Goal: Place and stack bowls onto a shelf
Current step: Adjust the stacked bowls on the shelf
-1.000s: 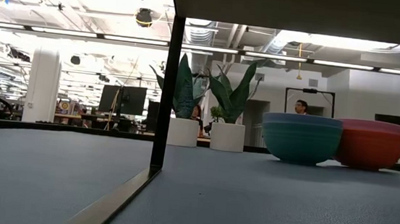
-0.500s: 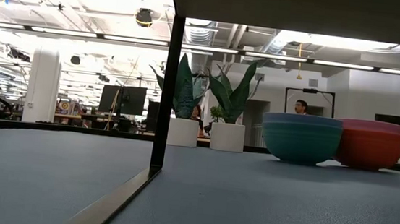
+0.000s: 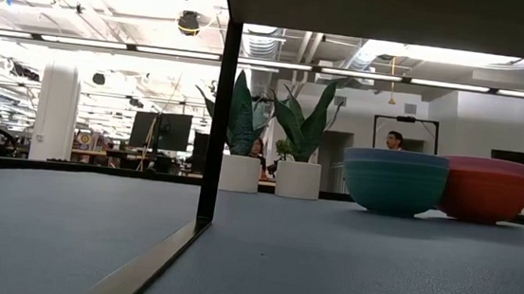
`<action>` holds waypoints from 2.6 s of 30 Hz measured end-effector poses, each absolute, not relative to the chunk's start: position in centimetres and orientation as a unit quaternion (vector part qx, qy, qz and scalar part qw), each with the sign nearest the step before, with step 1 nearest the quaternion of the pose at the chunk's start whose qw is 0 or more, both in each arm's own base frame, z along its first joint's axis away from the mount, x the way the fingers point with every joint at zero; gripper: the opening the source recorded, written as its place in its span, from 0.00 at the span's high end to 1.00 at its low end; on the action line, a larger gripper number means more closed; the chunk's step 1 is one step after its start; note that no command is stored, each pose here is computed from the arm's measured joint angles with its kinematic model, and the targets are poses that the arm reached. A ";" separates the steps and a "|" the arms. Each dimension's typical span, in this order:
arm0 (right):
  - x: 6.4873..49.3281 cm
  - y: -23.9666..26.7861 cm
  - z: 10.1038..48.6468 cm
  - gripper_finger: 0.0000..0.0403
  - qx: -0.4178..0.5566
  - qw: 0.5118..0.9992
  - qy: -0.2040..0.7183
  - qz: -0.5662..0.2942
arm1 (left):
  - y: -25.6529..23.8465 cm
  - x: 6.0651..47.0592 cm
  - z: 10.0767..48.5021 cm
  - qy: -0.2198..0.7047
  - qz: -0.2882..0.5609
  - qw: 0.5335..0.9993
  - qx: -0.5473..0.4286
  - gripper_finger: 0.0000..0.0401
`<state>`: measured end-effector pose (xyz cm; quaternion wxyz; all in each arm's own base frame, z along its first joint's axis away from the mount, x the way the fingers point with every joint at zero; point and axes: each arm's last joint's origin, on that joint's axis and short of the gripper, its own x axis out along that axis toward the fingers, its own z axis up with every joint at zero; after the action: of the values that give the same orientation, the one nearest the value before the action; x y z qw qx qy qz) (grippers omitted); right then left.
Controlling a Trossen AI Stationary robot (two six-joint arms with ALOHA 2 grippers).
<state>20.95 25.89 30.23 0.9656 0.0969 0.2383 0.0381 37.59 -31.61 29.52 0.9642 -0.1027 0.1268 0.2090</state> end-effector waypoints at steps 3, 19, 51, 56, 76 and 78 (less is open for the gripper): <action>20.9 25.7 30.0 0.78 0.095 0.963 0.249 0.030 | -31.6 37.6 29.5 0.127 0.209 0.964 -0.103 1.00; 20.9 25.5 29.6 0.78 0.087 0.959 0.267 0.030 | -31.7 37.6 29.5 0.131 0.203 0.965 -0.104 1.00; 11.9 9.3 35.6 0.77 0.112 0.886 0.356 -0.276 | -22.2 29.7 43.1 0.135 0.215 0.963 -0.089 1.00; 12.6 5.0 35.7 0.73 0.152 0.840 0.387 -0.349 | -17.3 27.0 45.8 0.160 0.234 0.955 -0.090 1.00; 21.8 5.5 32.9 0.51 0.173 0.840 0.448 -0.255 | -8.5 20.2 48.7 0.215 0.295 0.918 -0.154 0.83; 21.2 6.8 33.1 0.54 0.182 0.844 0.438 -0.252 | -8.8 20.5 48.6 0.211 0.293 0.918 -0.162 0.84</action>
<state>21.23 6.75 33.10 0.8438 0.1816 0.4376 -0.2520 20.55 -8.85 48.61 0.9183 -0.1619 0.2110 0.2934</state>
